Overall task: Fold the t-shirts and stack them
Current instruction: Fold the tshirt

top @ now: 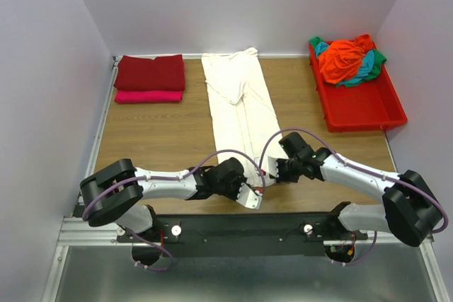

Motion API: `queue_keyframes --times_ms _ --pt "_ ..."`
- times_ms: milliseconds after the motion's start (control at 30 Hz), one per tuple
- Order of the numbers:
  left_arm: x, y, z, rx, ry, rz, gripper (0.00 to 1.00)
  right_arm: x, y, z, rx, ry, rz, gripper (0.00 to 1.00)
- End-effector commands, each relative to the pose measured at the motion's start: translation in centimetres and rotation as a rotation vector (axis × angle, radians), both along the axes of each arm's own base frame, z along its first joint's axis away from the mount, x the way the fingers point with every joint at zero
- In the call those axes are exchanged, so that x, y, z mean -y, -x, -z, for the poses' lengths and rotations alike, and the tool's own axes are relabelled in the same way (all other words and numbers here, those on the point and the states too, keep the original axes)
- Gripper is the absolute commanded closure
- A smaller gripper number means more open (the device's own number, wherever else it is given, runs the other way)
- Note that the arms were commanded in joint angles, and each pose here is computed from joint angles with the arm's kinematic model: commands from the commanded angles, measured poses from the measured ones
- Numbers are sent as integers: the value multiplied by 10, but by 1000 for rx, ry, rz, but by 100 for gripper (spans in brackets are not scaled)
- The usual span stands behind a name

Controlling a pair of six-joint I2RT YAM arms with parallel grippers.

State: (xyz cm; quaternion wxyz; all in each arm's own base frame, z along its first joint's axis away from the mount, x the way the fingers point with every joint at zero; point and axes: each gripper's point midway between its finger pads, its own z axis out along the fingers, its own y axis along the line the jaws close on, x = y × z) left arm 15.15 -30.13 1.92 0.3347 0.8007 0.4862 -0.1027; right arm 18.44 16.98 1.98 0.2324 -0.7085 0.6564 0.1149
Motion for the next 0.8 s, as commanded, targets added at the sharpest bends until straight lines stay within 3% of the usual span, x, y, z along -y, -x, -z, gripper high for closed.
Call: queue_keyframes --times_ms 0,267,767 --pt "-27 10 12 -10 -79 6 100 -7 -6 -13 13 -39 25 99" --pt "-25 25 -15 -16 2 97 100 -16 -1 -36 -8 -97 16 99" --pt "-12 74 -56 -175 125 242 100 -4 59 -80 -160 -124 -151 100"
